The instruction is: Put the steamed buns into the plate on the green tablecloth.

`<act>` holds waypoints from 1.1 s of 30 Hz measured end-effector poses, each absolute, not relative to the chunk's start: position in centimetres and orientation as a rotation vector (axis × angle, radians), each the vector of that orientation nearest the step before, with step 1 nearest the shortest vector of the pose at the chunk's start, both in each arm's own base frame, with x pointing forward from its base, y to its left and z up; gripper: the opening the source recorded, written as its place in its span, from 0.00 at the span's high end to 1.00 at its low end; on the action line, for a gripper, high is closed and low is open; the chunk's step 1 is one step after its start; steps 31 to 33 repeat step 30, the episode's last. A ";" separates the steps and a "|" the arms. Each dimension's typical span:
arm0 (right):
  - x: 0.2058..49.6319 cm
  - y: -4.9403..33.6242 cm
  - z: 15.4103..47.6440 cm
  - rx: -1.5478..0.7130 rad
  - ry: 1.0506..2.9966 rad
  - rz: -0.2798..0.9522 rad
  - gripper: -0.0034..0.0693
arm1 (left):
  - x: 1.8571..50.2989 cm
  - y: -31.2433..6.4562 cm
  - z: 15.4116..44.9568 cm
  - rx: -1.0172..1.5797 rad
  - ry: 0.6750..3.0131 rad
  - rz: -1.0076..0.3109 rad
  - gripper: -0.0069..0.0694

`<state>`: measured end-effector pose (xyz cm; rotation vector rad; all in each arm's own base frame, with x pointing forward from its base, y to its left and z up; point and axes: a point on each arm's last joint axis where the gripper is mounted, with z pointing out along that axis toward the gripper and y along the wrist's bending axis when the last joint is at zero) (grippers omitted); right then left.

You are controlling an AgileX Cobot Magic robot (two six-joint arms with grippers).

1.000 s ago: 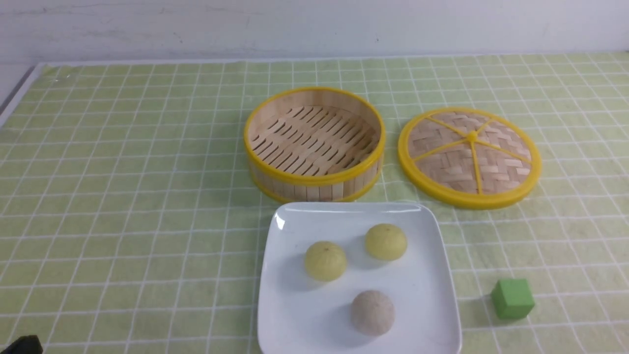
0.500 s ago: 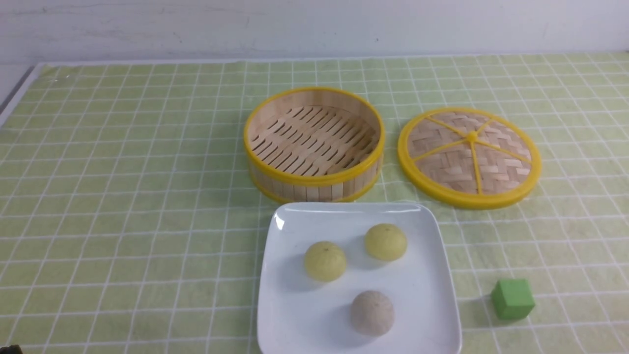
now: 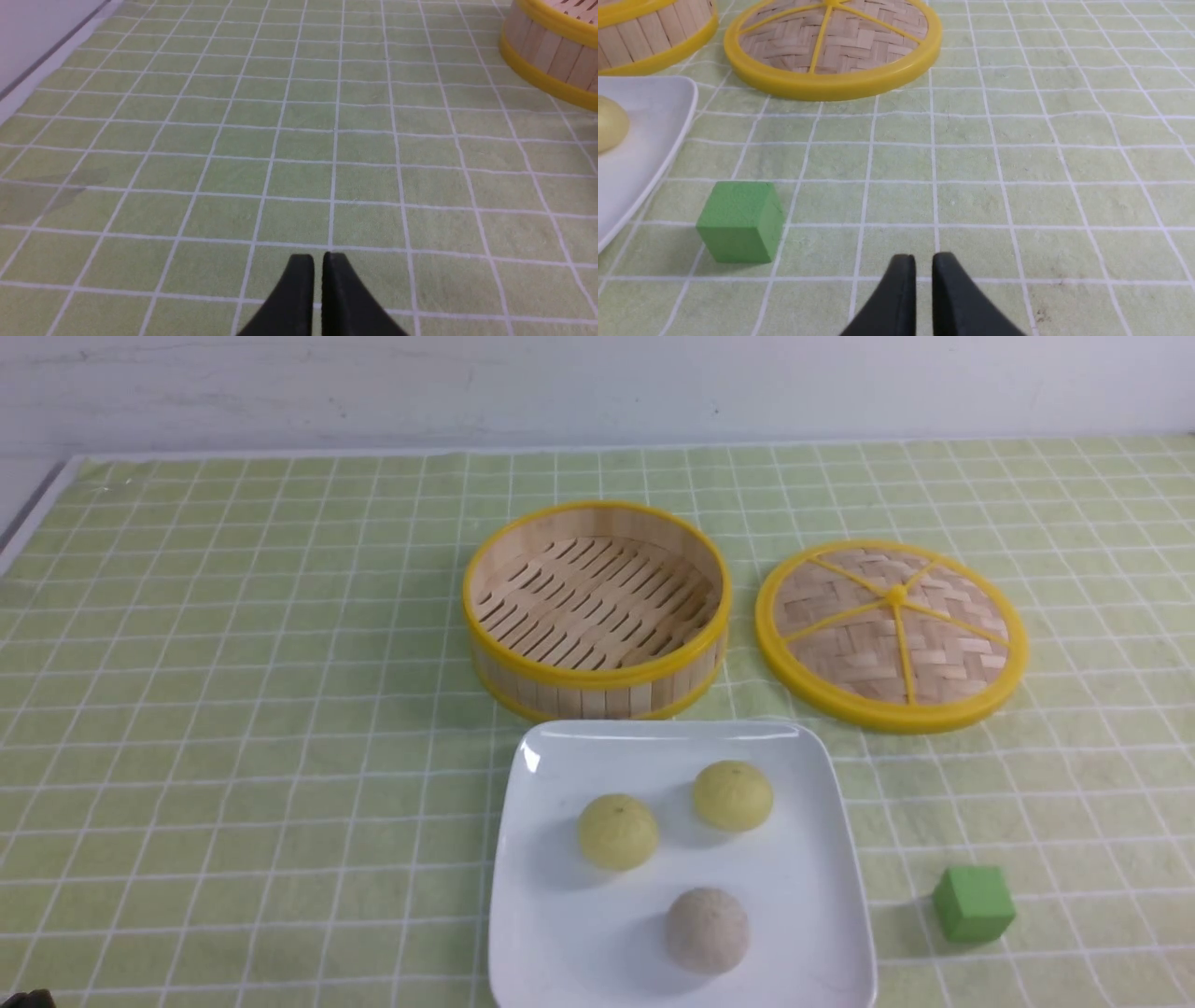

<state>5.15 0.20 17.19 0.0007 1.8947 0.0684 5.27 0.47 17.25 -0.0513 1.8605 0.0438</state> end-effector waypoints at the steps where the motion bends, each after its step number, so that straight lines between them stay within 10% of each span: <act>1: 5.1 0.2 17.2 0.001 1.895 0.068 0.84 | 5.3 0.5 17.2 -0.051 1.860 0.045 0.84; 33: 5.1 0.2 17.2 0.001 1.895 0.068 0.79 | 5.3 0.6 17.2 -0.024 1.862 0.088 0.80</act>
